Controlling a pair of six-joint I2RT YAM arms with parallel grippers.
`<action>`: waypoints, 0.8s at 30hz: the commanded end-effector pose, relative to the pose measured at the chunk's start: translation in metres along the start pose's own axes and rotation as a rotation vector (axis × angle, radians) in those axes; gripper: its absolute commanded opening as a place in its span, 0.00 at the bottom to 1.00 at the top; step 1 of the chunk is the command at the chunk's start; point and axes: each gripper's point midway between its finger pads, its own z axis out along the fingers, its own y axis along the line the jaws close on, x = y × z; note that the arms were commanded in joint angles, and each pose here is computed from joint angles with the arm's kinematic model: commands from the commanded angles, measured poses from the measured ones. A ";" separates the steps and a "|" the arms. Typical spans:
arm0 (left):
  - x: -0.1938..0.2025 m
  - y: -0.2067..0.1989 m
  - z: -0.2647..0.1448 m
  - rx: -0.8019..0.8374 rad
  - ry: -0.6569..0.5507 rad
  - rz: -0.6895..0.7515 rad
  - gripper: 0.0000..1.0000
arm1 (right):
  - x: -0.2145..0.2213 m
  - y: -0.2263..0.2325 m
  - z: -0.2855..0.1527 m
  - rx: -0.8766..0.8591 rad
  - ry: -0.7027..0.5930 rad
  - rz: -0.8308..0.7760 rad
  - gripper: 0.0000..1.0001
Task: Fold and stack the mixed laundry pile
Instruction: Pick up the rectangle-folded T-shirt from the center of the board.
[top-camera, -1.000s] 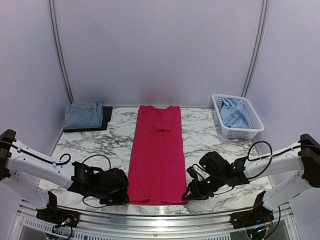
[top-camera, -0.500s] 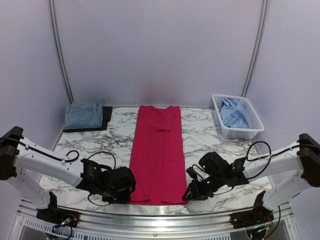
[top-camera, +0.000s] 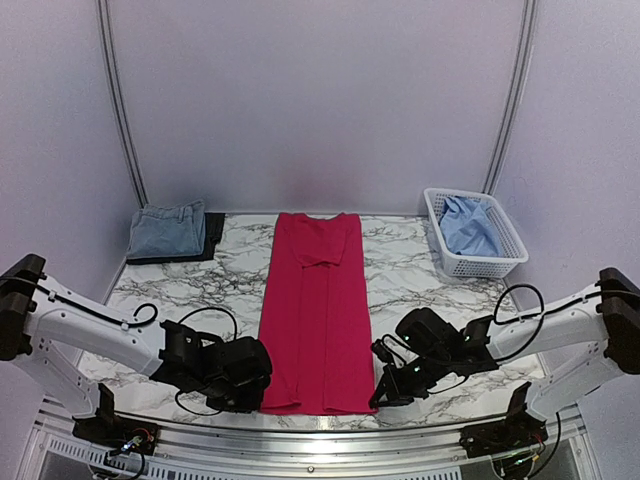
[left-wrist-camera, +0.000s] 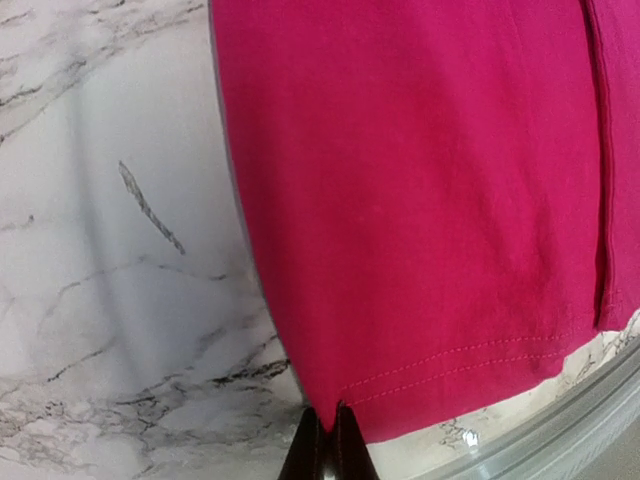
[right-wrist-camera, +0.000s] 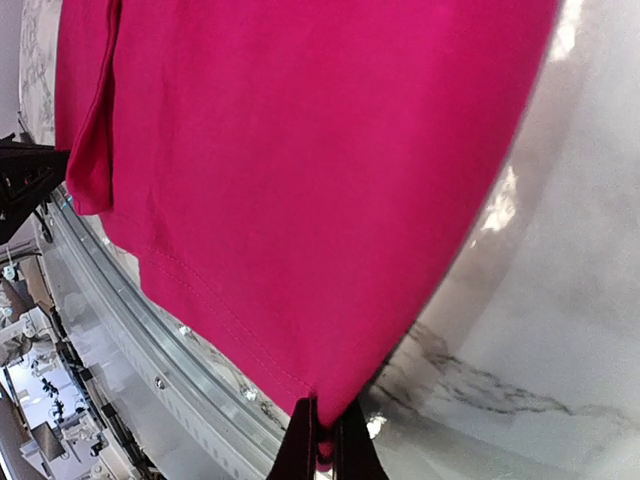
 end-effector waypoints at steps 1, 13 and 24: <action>0.015 0.000 -0.013 0.026 0.040 0.011 0.00 | 0.011 0.017 -0.010 -0.031 0.015 -0.033 0.00; -0.041 -0.008 -0.051 0.100 -0.069 -0.037 0.00 | -0.042 0.045 -0.043 -0.052 -0.144 -0.073 0.00; -0.161 0.003 -0.051 0.055 -0.178 0.008 0.00 | -0.154 0.026 -0.066 -0.003 -0.282 -0.123 0.00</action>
